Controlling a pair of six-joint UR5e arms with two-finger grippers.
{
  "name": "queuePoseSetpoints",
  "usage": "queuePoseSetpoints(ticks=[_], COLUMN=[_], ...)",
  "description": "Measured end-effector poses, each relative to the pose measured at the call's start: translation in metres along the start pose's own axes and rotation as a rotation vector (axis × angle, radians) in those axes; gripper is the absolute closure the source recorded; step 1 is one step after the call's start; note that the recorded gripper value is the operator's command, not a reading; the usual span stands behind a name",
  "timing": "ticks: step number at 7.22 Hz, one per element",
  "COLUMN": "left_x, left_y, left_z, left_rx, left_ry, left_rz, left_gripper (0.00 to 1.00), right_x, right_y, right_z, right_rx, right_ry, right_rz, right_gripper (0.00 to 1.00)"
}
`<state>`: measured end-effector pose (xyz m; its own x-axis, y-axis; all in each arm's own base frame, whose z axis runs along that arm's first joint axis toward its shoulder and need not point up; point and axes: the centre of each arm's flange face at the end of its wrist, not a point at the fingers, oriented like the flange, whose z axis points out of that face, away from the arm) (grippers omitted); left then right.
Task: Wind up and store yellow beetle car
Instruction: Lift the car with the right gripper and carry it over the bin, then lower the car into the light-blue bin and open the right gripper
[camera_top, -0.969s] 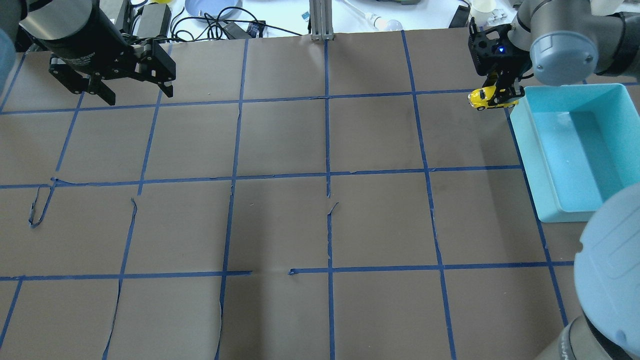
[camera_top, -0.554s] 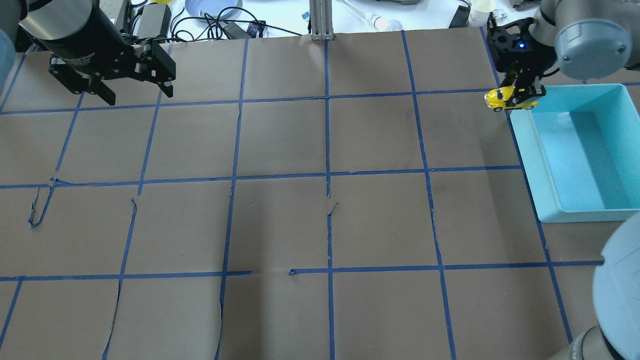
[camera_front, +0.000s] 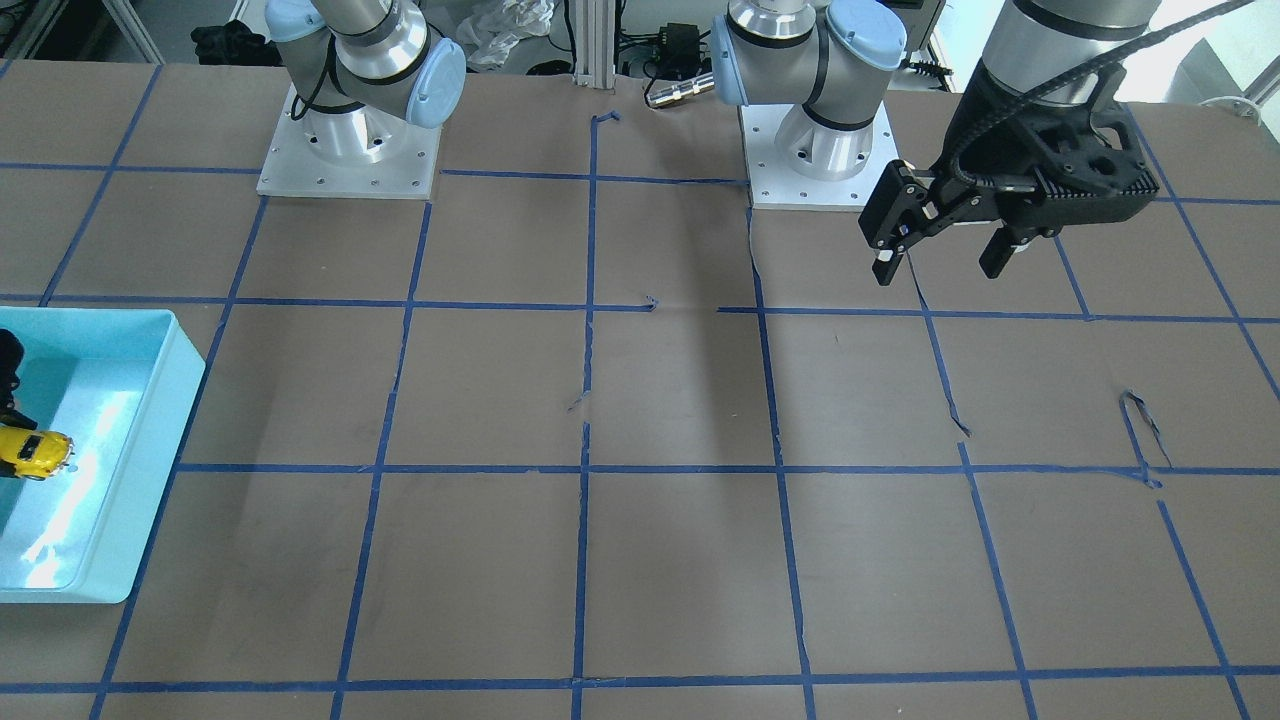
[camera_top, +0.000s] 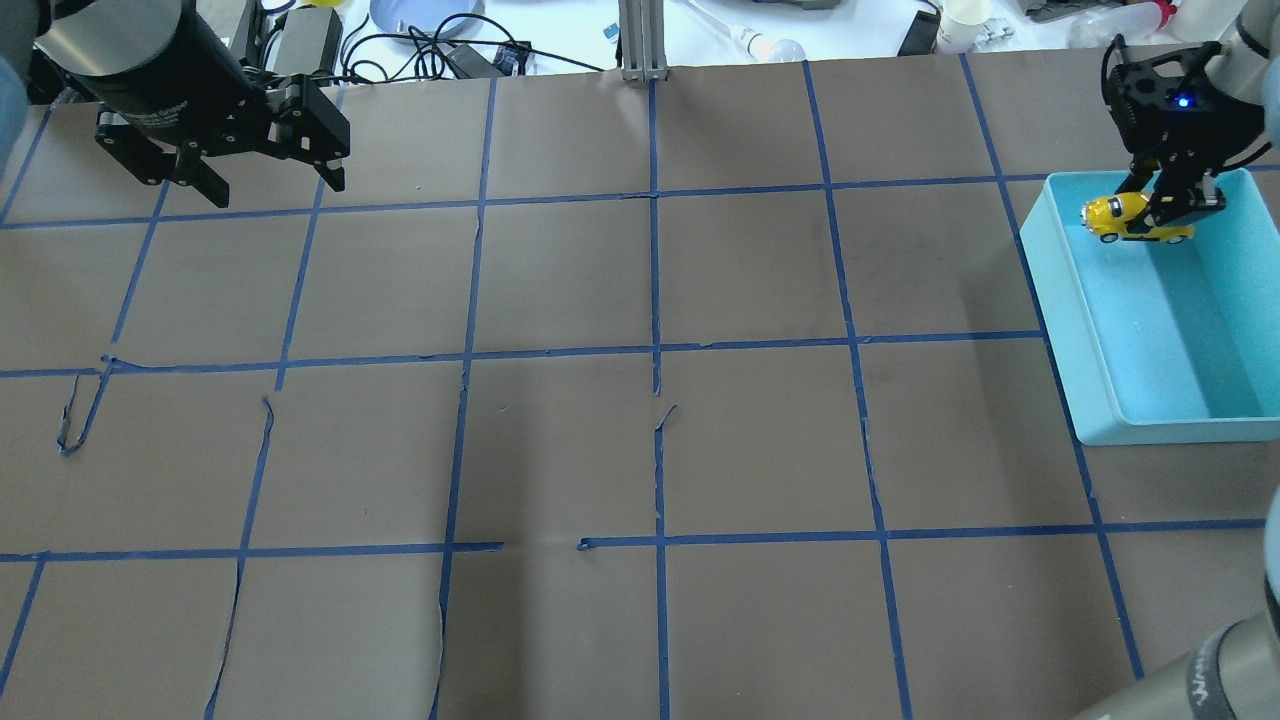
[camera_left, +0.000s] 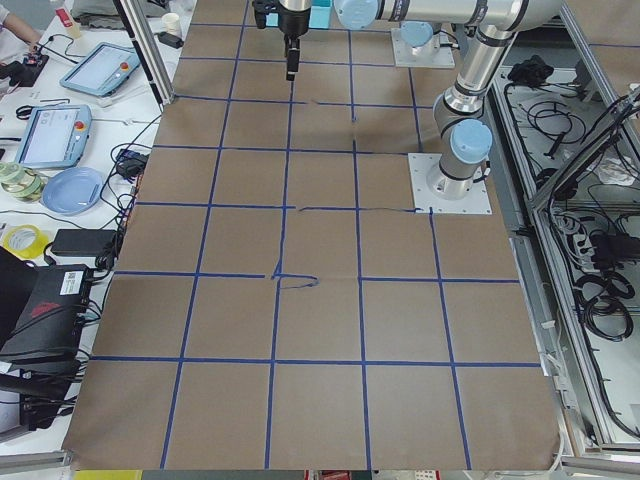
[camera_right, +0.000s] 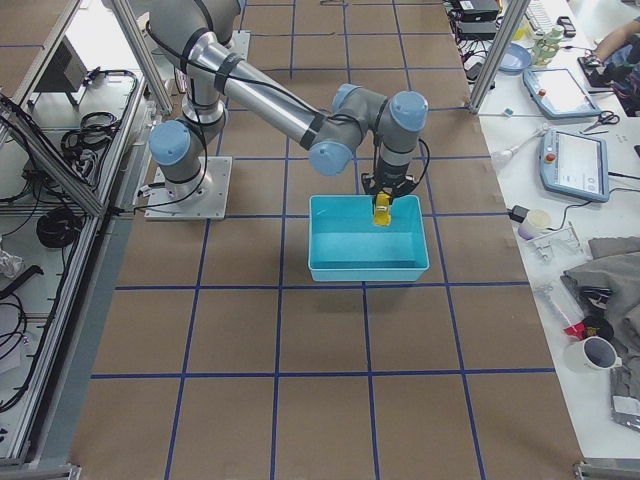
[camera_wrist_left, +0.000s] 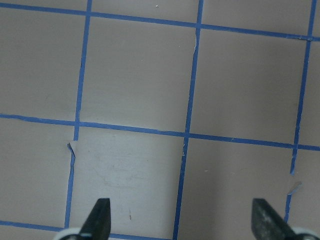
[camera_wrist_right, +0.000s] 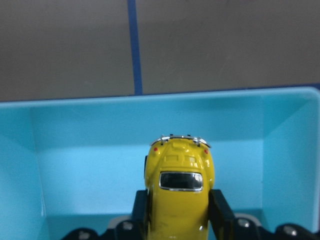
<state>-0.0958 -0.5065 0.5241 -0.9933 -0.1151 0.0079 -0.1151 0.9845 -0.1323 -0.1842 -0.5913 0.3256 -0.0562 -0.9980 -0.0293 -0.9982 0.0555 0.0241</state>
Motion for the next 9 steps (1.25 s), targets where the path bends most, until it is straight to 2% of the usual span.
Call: queuePoseSetpoints(ticks=[2, 4, 6, 9], left_x=[0.0, 0.0, 0.0, 0.0], left_y=[0.0, 0.0, 0.001, 0.001], left_z=[-0.001, 0.0, 0.001, 0.002], left_rx=[0.002, 0.0, -0.002, -0.003], left_ry=[0.0, 0.0, 0.0, -0.002], left_rz=[0.0, 0.0, 0.0, 0.0], left_gripper=[0.0, 0.0, 0.0, 0.0], right_x=[-0.023, -0.036, -0.046, -0.048], right_y=[0.033, 0.033, 0.027, 0.025], right_z=[0.03, 0.062, 0.089, 0.108], right_rx=[0.013, 0.002, -0.02, -0.024], right_ry=[-0.021, 0.006, 0.053, 0.06], right_rz=[0.019, -0.014, -0.089, -0.119], right_gripper=[0.84, 0.84, 0.84, 0.79])
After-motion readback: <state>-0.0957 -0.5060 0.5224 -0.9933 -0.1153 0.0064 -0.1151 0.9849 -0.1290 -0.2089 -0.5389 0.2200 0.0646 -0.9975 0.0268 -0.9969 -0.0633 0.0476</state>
